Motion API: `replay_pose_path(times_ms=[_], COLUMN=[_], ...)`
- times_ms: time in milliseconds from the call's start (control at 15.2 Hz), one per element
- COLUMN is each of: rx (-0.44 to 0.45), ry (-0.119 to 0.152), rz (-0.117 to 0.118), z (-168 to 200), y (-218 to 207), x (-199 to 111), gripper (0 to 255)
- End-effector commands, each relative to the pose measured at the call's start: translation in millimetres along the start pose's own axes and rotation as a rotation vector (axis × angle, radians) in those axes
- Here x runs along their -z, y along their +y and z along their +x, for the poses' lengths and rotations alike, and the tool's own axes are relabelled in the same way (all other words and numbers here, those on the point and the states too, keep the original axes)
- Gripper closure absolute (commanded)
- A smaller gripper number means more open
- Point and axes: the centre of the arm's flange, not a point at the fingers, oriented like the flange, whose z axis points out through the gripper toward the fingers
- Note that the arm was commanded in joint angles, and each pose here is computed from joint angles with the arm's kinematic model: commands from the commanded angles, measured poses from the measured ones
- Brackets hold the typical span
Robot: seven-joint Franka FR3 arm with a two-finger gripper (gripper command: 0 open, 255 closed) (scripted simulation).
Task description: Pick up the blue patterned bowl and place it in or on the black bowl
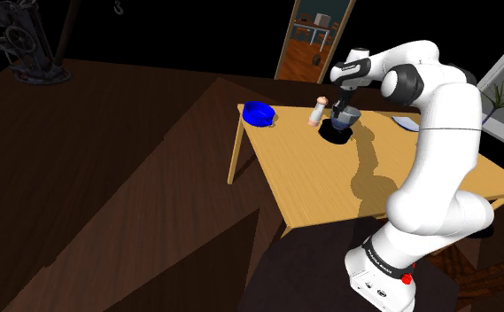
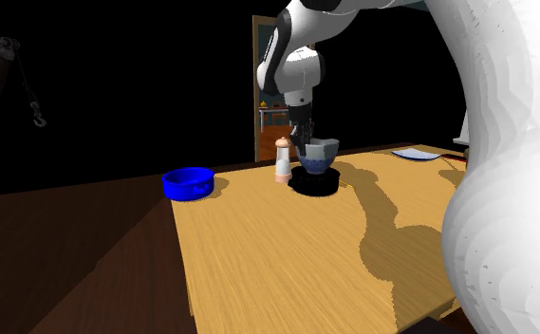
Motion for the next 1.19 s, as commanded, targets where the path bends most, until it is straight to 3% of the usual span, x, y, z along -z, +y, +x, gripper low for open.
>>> replay_pose_path(times_ms=[0,66,396,660,1122], rx=[0.000,0.000,0.000,0.000,0.000], ry=[0.001,0.001,0.001,0.001,0.001], rz=[-0.001,-0.001,-0.001,-0.001,-0.001], z=[0.2,0.1,0.1,0.1,0.1], y=[0.3,0.3,0.3,0.2,0.2], x=[0.8,0.9,0.9,50.8,50.8], gripper=[255,0,0,0,0])
